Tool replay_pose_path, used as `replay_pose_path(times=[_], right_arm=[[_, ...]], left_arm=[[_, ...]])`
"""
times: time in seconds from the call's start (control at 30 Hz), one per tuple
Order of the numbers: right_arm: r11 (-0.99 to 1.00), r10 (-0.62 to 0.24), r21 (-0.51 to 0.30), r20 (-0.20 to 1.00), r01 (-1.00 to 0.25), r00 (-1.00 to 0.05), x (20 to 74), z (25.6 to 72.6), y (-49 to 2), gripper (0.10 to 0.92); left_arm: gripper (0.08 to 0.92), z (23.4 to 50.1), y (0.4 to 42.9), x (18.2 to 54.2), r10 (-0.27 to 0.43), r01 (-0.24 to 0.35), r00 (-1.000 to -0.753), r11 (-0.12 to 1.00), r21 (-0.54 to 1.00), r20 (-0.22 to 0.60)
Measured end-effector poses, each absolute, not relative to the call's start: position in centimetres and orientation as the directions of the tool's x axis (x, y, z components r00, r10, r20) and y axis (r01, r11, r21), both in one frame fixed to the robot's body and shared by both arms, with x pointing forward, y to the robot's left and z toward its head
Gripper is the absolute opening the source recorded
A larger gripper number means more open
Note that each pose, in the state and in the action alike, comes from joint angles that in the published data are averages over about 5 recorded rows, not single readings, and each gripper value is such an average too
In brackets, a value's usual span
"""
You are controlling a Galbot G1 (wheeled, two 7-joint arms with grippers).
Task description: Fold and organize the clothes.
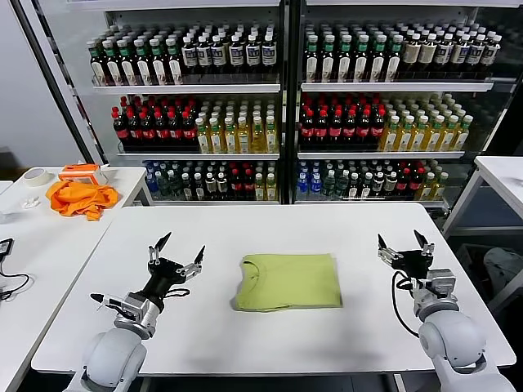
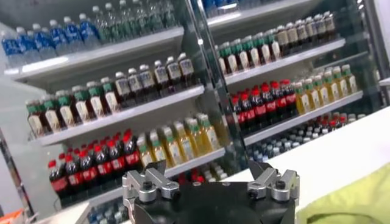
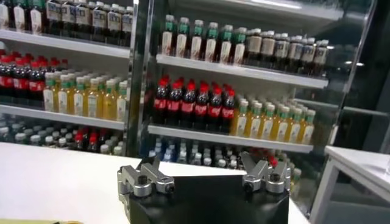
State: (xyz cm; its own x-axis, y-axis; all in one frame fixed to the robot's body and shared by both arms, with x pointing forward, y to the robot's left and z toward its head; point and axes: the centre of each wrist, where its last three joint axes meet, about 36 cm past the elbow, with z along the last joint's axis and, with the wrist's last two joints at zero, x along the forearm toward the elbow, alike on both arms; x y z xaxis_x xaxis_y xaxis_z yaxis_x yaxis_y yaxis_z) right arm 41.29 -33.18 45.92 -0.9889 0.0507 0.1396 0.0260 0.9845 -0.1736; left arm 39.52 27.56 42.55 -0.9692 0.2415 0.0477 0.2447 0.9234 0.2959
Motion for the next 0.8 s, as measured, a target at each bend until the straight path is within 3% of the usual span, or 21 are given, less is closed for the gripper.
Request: replay_pose_path(times=[0.8], right_arm=[[0.957, 0.06, -0.286, 0.031, 0.049, -0.998, 41.6, 44.5, -32.2, 0.823]], left_arm=[[0.823, 41.8, 27.3, 40.8, 0.238, 0.206, -0.97, 0.91, 0.359, -0.047]])
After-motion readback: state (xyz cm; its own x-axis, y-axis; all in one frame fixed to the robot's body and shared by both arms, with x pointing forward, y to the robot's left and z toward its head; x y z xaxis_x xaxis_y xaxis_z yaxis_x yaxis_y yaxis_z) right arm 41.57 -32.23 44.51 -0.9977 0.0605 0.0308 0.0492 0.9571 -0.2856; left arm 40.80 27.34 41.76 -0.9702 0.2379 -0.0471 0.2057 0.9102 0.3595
